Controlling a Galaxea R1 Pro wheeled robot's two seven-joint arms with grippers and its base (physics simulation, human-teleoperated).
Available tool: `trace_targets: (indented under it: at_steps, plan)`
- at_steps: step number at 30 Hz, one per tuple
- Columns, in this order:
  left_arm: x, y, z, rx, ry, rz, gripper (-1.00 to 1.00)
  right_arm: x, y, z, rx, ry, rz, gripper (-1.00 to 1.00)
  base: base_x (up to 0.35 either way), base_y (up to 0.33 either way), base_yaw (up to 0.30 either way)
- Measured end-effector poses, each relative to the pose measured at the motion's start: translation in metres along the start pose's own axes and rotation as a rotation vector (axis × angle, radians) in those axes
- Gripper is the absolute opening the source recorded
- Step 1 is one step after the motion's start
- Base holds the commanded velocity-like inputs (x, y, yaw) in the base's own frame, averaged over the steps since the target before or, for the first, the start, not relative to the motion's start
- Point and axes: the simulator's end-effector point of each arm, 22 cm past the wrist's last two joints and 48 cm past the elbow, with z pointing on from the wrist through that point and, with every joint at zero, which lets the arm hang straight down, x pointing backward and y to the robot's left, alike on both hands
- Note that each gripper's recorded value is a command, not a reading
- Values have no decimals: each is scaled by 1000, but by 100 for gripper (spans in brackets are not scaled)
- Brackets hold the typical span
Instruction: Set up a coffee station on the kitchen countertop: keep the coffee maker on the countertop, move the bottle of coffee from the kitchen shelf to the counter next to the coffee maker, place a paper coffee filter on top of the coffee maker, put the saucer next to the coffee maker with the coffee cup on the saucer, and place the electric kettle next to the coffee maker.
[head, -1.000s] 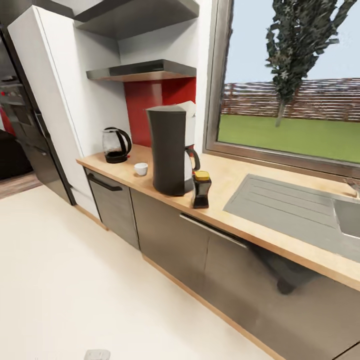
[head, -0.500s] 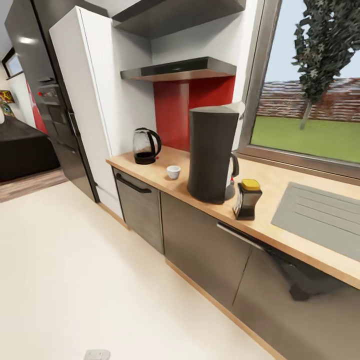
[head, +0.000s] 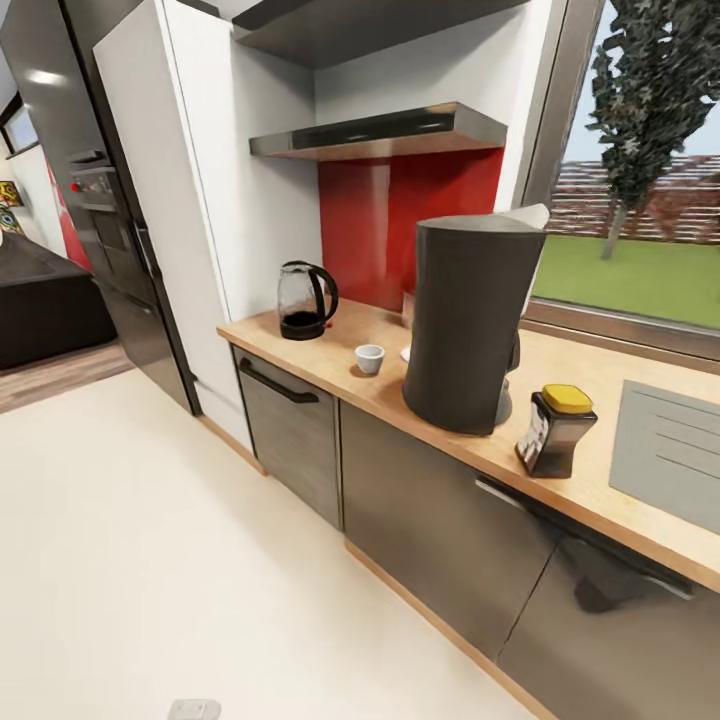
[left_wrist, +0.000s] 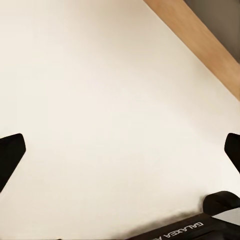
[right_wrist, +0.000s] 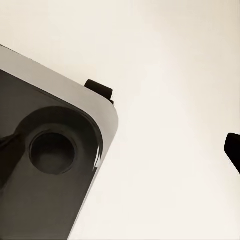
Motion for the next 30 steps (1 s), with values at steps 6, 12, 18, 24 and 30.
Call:
trace_targets:
  at_steps: [6, 12, 18, 24, 30]
  plan:
    - [0, 0, 0, 0, 1, 0, 100, 0, 0, 0, 0, 1, 0, 100, 75, 72, -240]
    - [0, 0, 0, 0, 1, -1, 100, 0, 0, 0, 0, 2, 0, 100, 14, 13, -258]
    - [10, 56, -29, -95, 16, 4, 100, 0, 0, 0, 0, 1, -1, 100, 1, 1, -58]
    - [29, 82, -50, -145, 18, -45, 100, 0, 0, 0, 0, 2, -2, 100, 0, 0, -5]
    - [36, 89, -56, -160, 15, -67, 100, 0, 0, 0, 1, 0, -2, 100, 2, 2, 126]
